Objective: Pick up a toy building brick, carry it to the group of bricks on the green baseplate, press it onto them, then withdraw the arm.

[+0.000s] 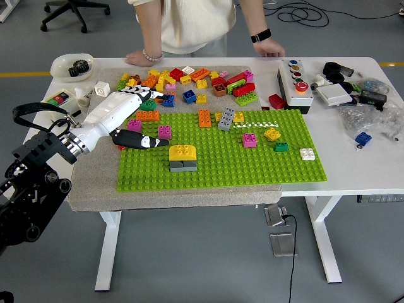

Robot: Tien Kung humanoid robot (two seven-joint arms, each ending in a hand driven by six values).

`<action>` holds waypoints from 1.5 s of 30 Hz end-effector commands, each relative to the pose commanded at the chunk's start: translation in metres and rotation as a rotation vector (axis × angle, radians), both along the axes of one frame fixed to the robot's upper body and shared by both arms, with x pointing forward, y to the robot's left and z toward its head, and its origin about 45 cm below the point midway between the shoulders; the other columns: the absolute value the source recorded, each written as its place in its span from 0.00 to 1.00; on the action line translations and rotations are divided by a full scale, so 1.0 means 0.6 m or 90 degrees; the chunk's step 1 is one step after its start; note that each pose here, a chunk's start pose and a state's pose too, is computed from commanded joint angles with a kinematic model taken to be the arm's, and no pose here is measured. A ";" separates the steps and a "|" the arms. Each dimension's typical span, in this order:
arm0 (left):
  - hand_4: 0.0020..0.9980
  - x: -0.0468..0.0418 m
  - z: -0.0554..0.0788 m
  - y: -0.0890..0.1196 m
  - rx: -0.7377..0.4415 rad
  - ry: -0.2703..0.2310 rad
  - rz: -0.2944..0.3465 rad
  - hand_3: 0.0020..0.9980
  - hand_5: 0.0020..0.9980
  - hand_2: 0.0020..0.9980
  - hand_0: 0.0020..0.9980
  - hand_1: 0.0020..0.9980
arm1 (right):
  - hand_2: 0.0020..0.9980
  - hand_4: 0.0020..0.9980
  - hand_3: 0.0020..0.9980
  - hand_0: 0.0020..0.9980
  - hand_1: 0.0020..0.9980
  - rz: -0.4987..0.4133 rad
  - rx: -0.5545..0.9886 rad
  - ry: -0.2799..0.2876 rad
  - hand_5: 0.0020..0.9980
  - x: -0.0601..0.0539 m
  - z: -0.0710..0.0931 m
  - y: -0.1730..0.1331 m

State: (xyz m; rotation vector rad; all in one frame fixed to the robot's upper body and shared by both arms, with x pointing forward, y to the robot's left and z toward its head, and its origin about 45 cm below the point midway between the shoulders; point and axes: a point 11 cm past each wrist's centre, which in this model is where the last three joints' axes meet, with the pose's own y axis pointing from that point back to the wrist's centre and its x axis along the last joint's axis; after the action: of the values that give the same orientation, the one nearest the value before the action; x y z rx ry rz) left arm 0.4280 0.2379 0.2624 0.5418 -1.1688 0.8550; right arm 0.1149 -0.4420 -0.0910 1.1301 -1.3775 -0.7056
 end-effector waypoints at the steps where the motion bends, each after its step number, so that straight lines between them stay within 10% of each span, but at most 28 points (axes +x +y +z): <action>1: 0.93 0.008 0.005 -0.001 0.016 0.003 -0.007 0.68 0.30 0.73 0.82 0.81 | 0.67 0.83 0.62 0.74 0.63 -0.001 -0.001 -0.001 0.52 0.001 0.001 -0.002; 10: 0.88 0.047 0.035 -0.004 0.062 0.006 -0.003 0.64 0.20 0.68 0.78 0.76 | 0.67 0.83 0.62 0.74 0.63 -0.003 -0.003 -0.002 0.52 0.002 0.003 -0.005; 45: 0.93 0.084 0.032 -0.009 0.087 0.107 0.074 0.79 0.20 0.75 0.79 0.80 | 0.68 0.83 0.62 0.74 0.64 0.005 -0.010 0.014 0.52 -0.011 0.000 -0.007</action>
State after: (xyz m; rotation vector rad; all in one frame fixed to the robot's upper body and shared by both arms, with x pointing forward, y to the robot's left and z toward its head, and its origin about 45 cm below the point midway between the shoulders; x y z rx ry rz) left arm 0.4782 0.2327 0.2819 0.7857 -1.0546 0.8159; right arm 0.1085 -0.4465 -0.0908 1.1116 -1.3574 -0.6984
